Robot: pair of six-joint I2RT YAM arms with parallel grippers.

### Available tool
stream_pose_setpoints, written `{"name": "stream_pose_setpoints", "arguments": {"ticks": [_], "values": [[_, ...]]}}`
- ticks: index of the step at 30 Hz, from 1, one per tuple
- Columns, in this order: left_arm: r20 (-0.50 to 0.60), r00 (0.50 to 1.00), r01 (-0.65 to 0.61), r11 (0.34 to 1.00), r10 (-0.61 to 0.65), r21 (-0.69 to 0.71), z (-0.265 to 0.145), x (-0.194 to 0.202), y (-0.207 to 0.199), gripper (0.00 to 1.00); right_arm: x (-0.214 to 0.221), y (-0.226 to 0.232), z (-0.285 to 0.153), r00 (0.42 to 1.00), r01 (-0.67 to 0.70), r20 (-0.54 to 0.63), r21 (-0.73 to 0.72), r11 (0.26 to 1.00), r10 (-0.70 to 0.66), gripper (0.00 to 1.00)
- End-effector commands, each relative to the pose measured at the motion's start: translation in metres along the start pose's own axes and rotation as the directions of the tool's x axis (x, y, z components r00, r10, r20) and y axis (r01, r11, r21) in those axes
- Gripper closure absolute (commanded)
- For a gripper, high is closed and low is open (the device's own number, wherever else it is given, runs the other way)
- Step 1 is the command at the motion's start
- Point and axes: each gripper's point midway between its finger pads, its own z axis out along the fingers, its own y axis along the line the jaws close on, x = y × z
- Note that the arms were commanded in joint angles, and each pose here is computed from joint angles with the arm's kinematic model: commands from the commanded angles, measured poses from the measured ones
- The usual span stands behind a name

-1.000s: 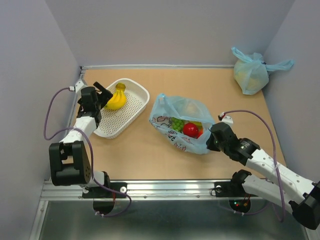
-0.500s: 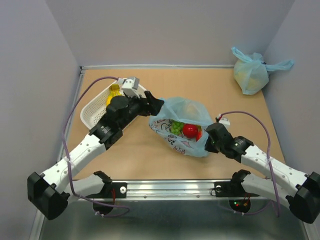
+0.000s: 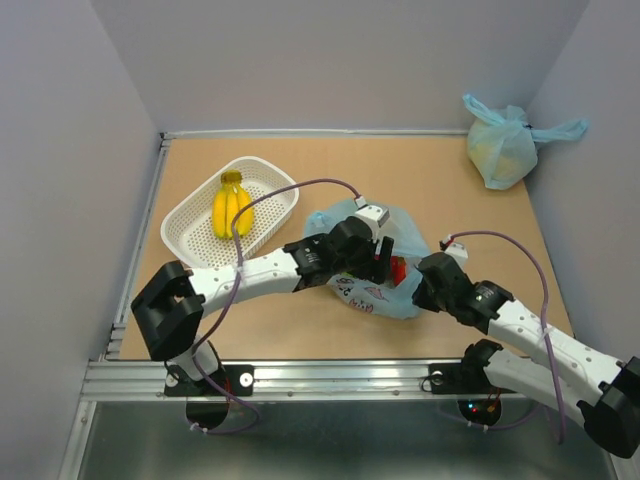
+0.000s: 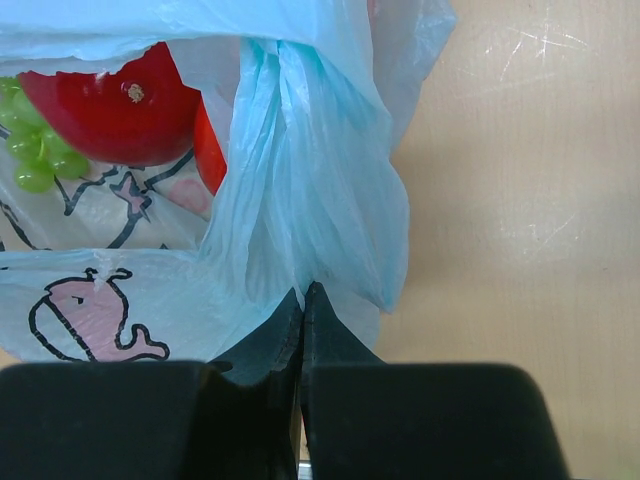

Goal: Untie the knot of the plastic bag and take out the fruit

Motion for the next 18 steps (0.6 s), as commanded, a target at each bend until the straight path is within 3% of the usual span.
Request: {"name": "stream_pose_setpoints", "arguments": {"ticks": [1, 3, 9, 18], "values": [[-0.051, 0.999, -0.001, 1.000, 0.002, 0.022, 0.001, -0.006, -0.016, 0.21, -0.016, 0.006, -0.003, 0.998, -0.019, 0.056, -0.002, 1.000, 0.019, 1.00], [-0.094, 0.996, 0.005, 1.000, -0.006, -0.008, 0.010, 0.006, -0.012, 0.19, -0.018, 0.006, -0.004, 0.998, -0.020, 0.062, -0.001, 1.000, 0.020, 1.00], [-0.026, 0.994, 0.104, 0.983, -0.109, -0.150, 0.033, 0.003, 0.010, 0.03, -0.018, 0.007, -0.004, 0.998, -0.024, 0.064, -0.012, 1.000, 0.025, 1.00], [0.055, 0.991, 0.132, 0.971, -0.123, -0.198, 0.078, -0.002, 0.018, 0.03, -0.020, 0.012, -0.004, 0.997, -0.029, 0.068, -0.033, 0.999, 0.031, 0.99]]}}
